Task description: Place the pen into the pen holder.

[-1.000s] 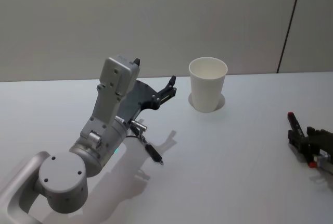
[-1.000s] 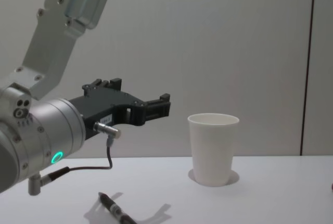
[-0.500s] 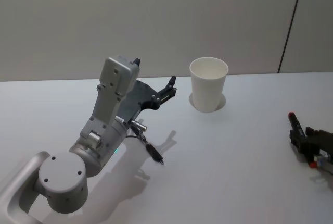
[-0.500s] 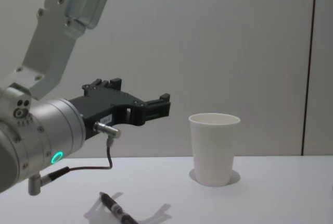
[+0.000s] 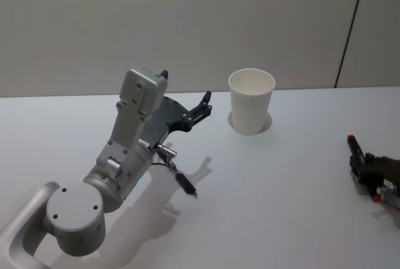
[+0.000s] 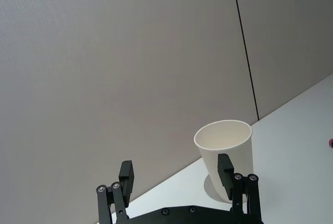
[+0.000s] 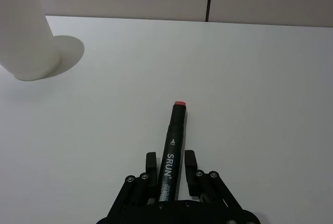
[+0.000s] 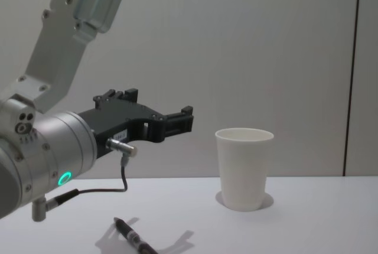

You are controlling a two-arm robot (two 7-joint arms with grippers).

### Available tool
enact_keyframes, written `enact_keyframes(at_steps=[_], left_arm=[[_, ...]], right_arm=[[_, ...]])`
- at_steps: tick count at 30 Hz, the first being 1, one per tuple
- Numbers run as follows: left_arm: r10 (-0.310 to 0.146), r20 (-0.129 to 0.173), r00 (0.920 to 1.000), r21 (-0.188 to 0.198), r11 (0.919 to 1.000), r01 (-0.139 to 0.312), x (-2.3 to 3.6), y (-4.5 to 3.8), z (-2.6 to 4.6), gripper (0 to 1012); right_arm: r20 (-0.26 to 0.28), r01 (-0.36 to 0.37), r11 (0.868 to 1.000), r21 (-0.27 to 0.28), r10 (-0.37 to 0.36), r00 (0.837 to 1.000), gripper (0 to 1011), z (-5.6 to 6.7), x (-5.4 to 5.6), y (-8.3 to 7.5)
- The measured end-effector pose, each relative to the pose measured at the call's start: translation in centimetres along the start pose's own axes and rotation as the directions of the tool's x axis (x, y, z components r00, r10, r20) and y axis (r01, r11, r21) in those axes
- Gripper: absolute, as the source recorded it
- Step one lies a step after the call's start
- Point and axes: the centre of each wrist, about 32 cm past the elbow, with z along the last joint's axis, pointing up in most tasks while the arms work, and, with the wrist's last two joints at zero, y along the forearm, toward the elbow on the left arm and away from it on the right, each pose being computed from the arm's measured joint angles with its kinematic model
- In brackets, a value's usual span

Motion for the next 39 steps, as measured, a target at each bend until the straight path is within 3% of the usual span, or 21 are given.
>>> enact_keyframes(at_steps=[18,39], left_arm=[[0.000,0.000,1.0000,0.000,1.0000,0.000,0.00,0.00,0.00,1001],[0.000,0.000,1.0000,0.000,1.0000,0.000,0.00,0.00,0.00,1001]], right_arm=[[0.000,0.000,1.000,-0.002,0.000,1.000,201,0.00,0.00,0.00],[0.001,0.001,1.000,-0.002,-0.001,1.000,187,0.00,0.01,0.00]])
